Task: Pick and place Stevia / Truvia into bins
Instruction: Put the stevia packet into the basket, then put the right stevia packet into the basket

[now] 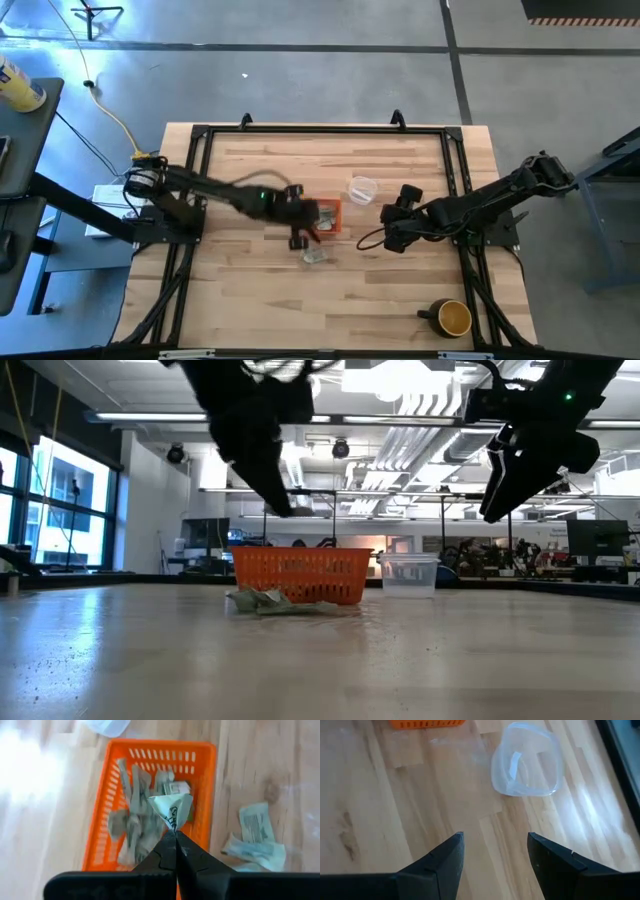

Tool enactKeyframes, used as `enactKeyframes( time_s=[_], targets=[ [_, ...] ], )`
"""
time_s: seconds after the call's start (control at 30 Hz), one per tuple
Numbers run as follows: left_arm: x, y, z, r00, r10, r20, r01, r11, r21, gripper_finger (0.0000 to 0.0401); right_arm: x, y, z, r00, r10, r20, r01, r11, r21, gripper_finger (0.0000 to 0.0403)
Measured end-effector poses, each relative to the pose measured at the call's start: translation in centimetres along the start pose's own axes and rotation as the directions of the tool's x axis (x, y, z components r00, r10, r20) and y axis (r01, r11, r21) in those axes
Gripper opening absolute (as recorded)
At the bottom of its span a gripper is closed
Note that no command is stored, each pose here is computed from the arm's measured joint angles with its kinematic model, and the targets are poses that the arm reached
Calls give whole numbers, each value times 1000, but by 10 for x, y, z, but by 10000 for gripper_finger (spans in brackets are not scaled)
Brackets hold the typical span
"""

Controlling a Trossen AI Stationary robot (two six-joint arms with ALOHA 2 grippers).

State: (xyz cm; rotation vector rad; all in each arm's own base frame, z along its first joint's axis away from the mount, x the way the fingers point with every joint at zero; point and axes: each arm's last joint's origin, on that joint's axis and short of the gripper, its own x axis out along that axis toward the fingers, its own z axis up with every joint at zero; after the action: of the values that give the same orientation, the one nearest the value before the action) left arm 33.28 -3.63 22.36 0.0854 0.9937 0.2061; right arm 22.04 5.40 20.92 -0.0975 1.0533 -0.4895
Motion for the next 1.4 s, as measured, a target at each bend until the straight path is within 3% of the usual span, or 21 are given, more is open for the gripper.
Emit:
enactKeyframes(
  time_s=[0.13,0.27,0.5,0.63,0.8,0.97,1.13,1.23,1.4],
  targets=[
    [13,29,6,995,-102,10,103,993,-63,43,0,1,1,1000,12,5,-12,1000,20,209],
    [15,41,5,995,-100,-8,99,991,-90,107,0,1,2,1000,2,18,-3,1000,7,209],
    [6,24,-3,983,-166,-84,163,986,-41,240,2,-1,4,1000,0,27,0,1000,-7,209],
    [-13,6,-12,965,-216,-146,217,976,-10,280,1,3,10,995,73,69,-67,994,-83,209],
    [-30,-18,-21,951,-252,-181,262,965,30,269,8,11,23,962,253,103,-230,953,-195,209],
    [-38,-44,-29,925,-317,-211,303,948,-97,232,33,25,37,894,436,107,-401,883,-246,209],
    [-50,-72,-42,941,-285,-181,253,951,-180,209,53,49,47,867,488,103,-431,836,-338,209],
    [-59,-84,-51,951,-258,-173,227,957,-179,207,59,64,56,866,493,86,-430,821,-376,209],
    [-67,-91,-70,962,-219,-161,185,962,-202,216,69,86,77,855,510,91,-435,802,-410,209]
  ],
)
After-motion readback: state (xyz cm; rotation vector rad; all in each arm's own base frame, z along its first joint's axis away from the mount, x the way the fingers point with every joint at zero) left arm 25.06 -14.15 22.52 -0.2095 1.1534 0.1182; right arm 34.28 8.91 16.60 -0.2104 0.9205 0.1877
